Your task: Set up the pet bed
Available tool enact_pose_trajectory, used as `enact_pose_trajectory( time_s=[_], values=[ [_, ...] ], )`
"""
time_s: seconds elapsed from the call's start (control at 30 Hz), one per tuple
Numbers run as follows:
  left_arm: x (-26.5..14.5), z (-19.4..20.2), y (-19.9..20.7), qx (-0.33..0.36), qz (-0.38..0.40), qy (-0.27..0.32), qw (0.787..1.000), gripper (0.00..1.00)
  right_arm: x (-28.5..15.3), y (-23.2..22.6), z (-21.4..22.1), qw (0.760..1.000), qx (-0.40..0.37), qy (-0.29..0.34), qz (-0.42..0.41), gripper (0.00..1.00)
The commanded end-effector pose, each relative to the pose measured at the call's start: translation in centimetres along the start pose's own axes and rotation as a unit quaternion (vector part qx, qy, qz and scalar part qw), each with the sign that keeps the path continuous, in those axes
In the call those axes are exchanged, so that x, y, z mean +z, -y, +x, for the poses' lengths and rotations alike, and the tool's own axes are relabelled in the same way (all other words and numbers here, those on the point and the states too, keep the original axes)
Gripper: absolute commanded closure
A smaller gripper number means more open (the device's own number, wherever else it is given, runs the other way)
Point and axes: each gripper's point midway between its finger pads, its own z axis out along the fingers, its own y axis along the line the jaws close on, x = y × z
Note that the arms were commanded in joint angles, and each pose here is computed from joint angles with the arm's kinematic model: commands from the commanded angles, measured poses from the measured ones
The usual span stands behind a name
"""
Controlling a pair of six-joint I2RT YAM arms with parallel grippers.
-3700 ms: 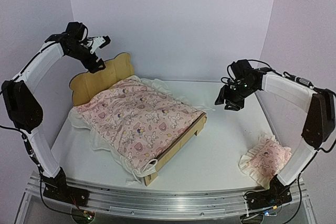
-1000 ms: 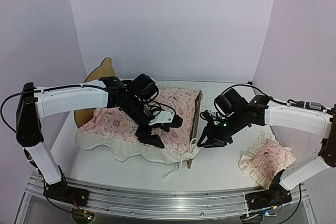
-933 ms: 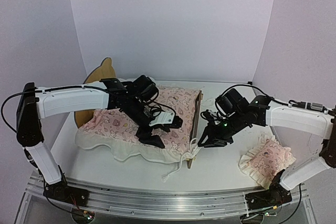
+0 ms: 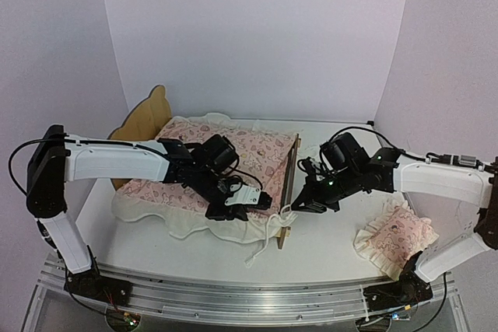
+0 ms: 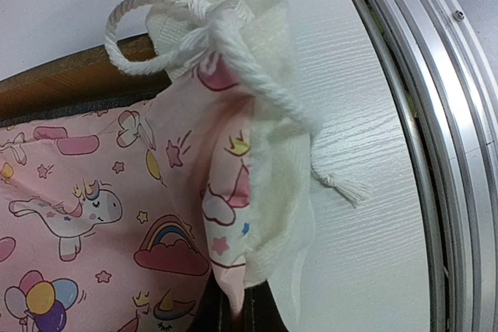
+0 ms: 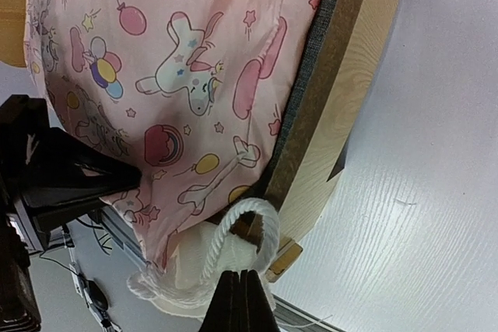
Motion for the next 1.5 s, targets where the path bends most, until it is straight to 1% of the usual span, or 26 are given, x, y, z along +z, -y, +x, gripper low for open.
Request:
enact_pose_trajectory(
  time_s=[0.0, 0.1, 0.23, 0.4, 0.53, 0.7, 0.87, 0.93, 1.0, 1.03, 1.07, 1.17, 1.23, 1.27, 1.33, 1.47],
  values=[
    [-4.4, -2.1, -1.4, 0.014, -0.043, 0.003, 0.999, 1.00, -2.4, -3.8, -0.9, 0.998, -0.044, 0.032, -0.033, 1.00],
    [-5.5, -1.5, -1.1, 0.027, -0.046, -0.008, 0.999, 1.00, -2.9, -4.3, -0.6, 0.997, -0.066, 0.027, -0.016, 1.00],
    [-6.8, 0.1, -2.1, 0.030, -0.067, -0.022, 0.997, 1.00, -3.5, -3.9, -0.6, 0.996, -0.080, 0.018, 0.020, 1.00],
    [-7.8, 1.9, -3.2, 0.028, -0.085, -0.034, 0.995, 1.00, -3.8, -4.3, -1.7, 0.993, -0.106, 0.034, 0.030, 0.83],
    [-8.6, 3.0, -4.0, 0.027, -0.100, -0.042, 0.994, 1.00, -3.0, -4.8, -2.0, 0.992, -0.123, 0.026, 0.031, 0.74],
    [-9.0, 4.0, -3.7, 0.029, -0.101, -0.047, 0.993, 1.00, -0.8, -7.4, -1.6, 0.980, -0.198, 0.010, 0.009, 0.59],
    [-9.1, 3.8, -3.4, 0.028, -0.100, -0.039, 0.994, 1.00, 1.6, -10.4, -1.4, 0.971, -0.231, 0.011, -0.054, 0.50],
    [-9.1, 3.8, -3.4, 0.028, -0.101, -0.037, 0.994, 1.00, 2.6, -10.5, -1.3, 0.971, -0.230, 0.007, -0.061, 0.48],
    [-9.1, 3.7, -3.4, 0.028, -0.101, -0.036, 0.994, 1.00, 3.3, -10.0, -1.5, 0.973, -0.227, 0.008, -0.050, 0.50],
    [-9.2, 3.7, -3.4, 0.028, -0.101, -0.035, 0.994, 1.00, 3.5, -9.8, -1.5, 0.973, -0.226, 0.008, -0.045, 0.52],
    [-9.2, 3.7, -3.4, 0.027, -0.101, -0.035, 0.994, 1.00, 3.8, -9.7, -1.6, 0.973, -0.225, 0.007, -0.041, 0.57],
    [-9.2, 3.6, -3.5, 0.027, -0.102, -0.034, 0.994, 1.00, 4.1, -9.0, -1.9, 0.976, -0.215, 0.014, -0.025, 0.82],
    [-9.3, 3.7, -3.4, 0.026, -0.101, -0.036, 0.994, 1.00, 3.8, -8.5, -2.1, 0.977, -0.210, 0.023, -0.015, 0.95],
    [-9.3, 3.8, -3.4, 0.026, -0.100, -0.037, 0.994, 1.00, 3.5, -8.2, -2.2, 0.978, -0.207, 0.029, -0.007, 1.00],
    [-9.6, 4.1, -3.4, 0.023, -0.100, -0.040, 0.994, 1.00, 2.5, -7.5, -2.4, 0.978, -0.202, 0.042, 0.015, 1.00],
    [-10.3, 4.7, -3.8, 0.018, -0.111, -0.046, 0.993, 1.00, -0.3, -5.1, -2.8, 0.976, -0.193, 0.061, 0.084, 1.00]
  ],
)
